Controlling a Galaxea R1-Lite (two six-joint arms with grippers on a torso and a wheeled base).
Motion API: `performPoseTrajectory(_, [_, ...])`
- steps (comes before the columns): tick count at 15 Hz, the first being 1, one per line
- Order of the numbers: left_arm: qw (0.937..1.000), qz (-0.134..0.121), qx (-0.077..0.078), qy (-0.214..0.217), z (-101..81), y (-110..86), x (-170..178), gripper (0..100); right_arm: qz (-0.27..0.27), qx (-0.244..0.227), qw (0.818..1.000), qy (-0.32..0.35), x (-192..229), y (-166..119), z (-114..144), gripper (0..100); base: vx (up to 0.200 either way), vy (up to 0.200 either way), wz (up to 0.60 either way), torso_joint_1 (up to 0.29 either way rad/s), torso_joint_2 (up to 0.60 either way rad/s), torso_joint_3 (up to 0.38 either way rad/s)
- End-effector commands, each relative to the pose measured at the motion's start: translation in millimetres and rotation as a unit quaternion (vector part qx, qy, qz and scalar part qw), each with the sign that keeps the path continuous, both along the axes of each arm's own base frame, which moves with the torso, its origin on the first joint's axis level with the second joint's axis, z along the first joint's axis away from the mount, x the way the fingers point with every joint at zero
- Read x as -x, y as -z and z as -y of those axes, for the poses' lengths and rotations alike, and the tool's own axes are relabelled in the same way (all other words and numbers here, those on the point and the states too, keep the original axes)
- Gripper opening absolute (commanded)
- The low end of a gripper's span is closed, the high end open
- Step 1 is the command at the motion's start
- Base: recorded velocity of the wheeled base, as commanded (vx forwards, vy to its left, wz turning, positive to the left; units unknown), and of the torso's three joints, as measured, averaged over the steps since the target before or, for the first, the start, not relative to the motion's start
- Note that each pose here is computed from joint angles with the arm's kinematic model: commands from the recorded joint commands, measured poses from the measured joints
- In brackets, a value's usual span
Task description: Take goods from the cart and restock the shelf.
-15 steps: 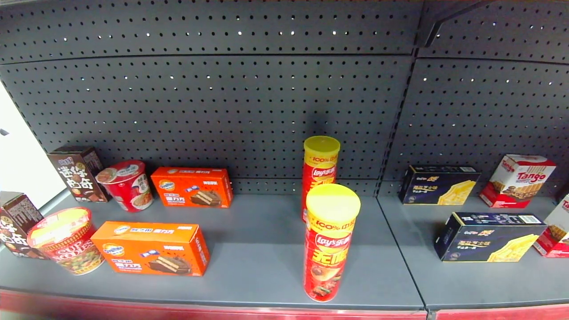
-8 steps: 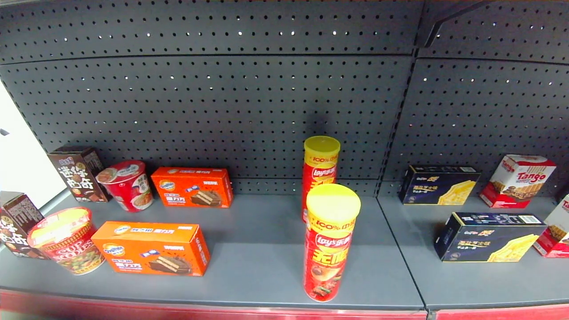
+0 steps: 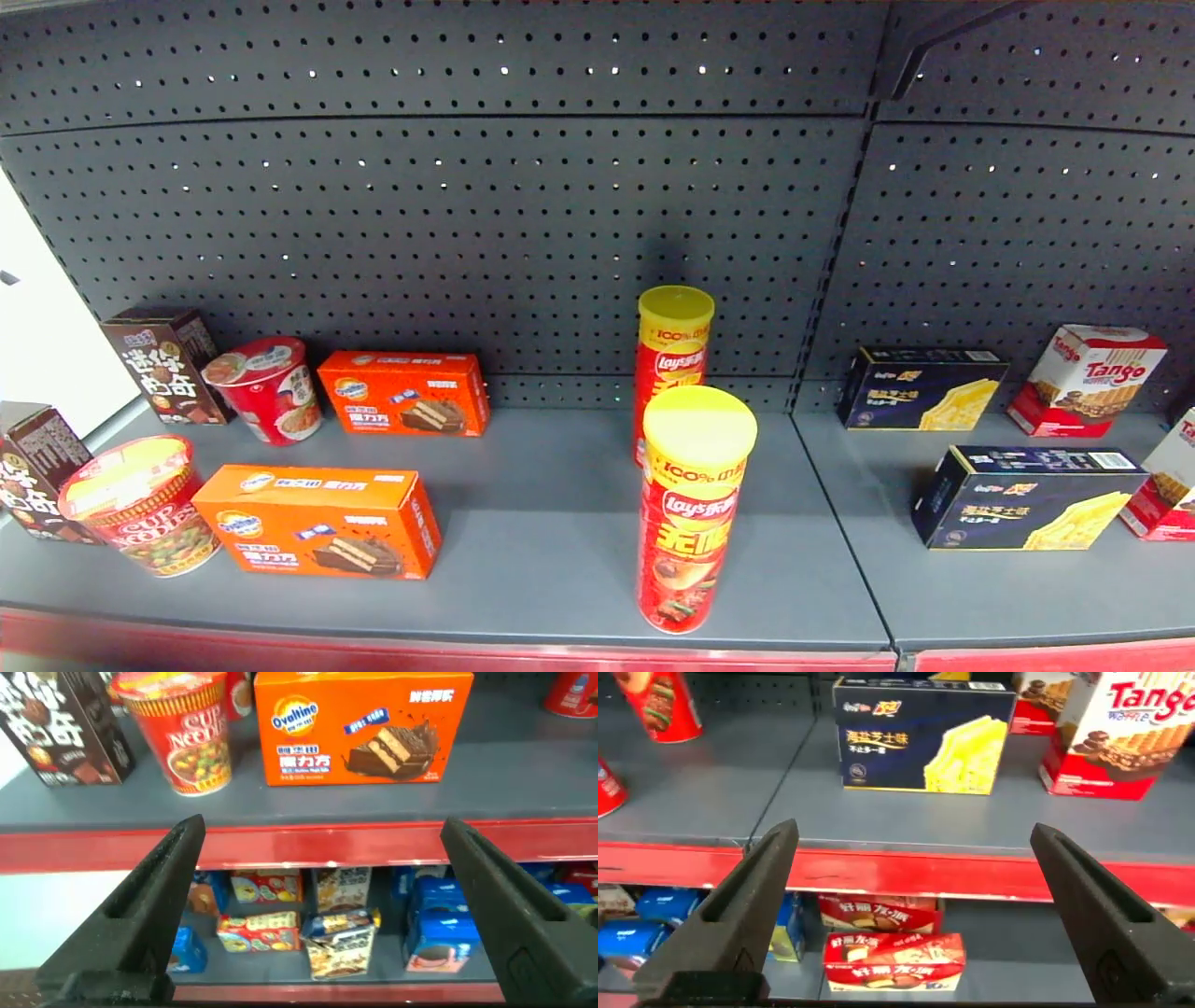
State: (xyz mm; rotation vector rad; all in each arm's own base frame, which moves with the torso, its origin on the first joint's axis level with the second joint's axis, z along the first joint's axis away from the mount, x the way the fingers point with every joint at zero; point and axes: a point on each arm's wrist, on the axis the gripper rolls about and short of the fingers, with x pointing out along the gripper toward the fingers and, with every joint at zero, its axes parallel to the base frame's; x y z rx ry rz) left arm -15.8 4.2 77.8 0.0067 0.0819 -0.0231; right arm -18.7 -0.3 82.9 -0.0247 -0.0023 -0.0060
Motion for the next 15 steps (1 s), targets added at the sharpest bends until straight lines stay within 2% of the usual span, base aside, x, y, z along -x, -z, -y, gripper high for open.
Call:
performPoseTrajectory(1, [1.0, -0.003, 0.003, 0.006, 0.3, 0.3, -0.3, 100, 0.016, -0.001, 1.0, 0.005, 2.8, -0.4, -0.3, 100, 0.0, 0.0, 0.0, 0.0, 0.0, 0.0])
performPoseTrajectory(2, [0.9995, -0.004, 0.001, 0.03, 1.3, 0.3, -0.3, 100, 0.021, 0.0, 1.0, -0.001, 4.0, 0.2, -0.5, 100, 0.0, 0.0, 0.0, 0.0, 0.0, 0.0])
performPoseTrajectory(3, [0.9978, -0.004, -0.017, 0.064, 2.8, 0.6, -0.1, 100, 0.026, -0.005, 1.0, -0.008, 4.5, -0.1, -0.7, 100, 0.0, 0.0, 0.0, 0.0, 0.0, 0.0])
performPoseTrajectory(4, [0.9973, -0.003, -0.02, 0.07, 3.0, 0.6, 0.0, 100, 0.027, -0.035, 0.999, -0.005, 4.3, 0.3, -0.5, 100, 0.0, 0.0, 0.0, 0.0, 0.0, 0.0])
performPoseTrajectory(6, [0.998, -0.004, -0.013, 0.061, 2.7, 0.6, -0.1, 100, 0.027, -0.039, 0.999, -0.009, 4.3, 0.3, -0.7, 100, -0.1, 0.0, 0.0, 0.001, 0.0, -0.001])
performPoseTrajectory(8, [0.9985, -0.004, -0.012, 0.054, 2.4, 0.6, -0.1, 100, 0.027, -0.04, 0.999, -0.01, 4.3, 0.3, -0.7, 100, 0.0, 0.0, 0.0, 0.0, 0.0, 0.0])
performPoseTrajectory(10, [0.9988, -0.005, -0.003, 0.048, 2.2, 0.6, -0.1, 100, 0.027, -0.039, 0.999, -0.009, 4.3, 0.3, -0.7, 100, 0.0, 0.0, 0.0, 0.0, 0.0, 0.0])
performPoseTrajectory(12, [0.9988, -0.005, -0.007, 0.047, 2.1, 0.6, -0.1, 100, 0.027, -0.027, 0.999, -0.015, 4.3, 0.3, -1.0, 100, 0.0, 0.0, 0.0, 0.0, 0.0, 0.0])
performPoseTrajectory(14, [0.999, -0.005, -0.004, 0.045, 2.0, 0.6, -0.2, 100, 0.027, -0.024, 0.999, -0.02, 4.3, 0.3, -1.2, 100, 0.0, 0.0, 0.0, 0.0, 0.0, 0.0])
performPoseTrajectory(15, [0.9989, -0.005, -0.004, 0.046, 2.1, 0.6, -0.2, 100, 0.027, -0.018, 0.999, -0.022, 4.3, 0.3, -1.3, 100, 0.0, -0.2, 0.0, 0.007, 0.01, 0.002])
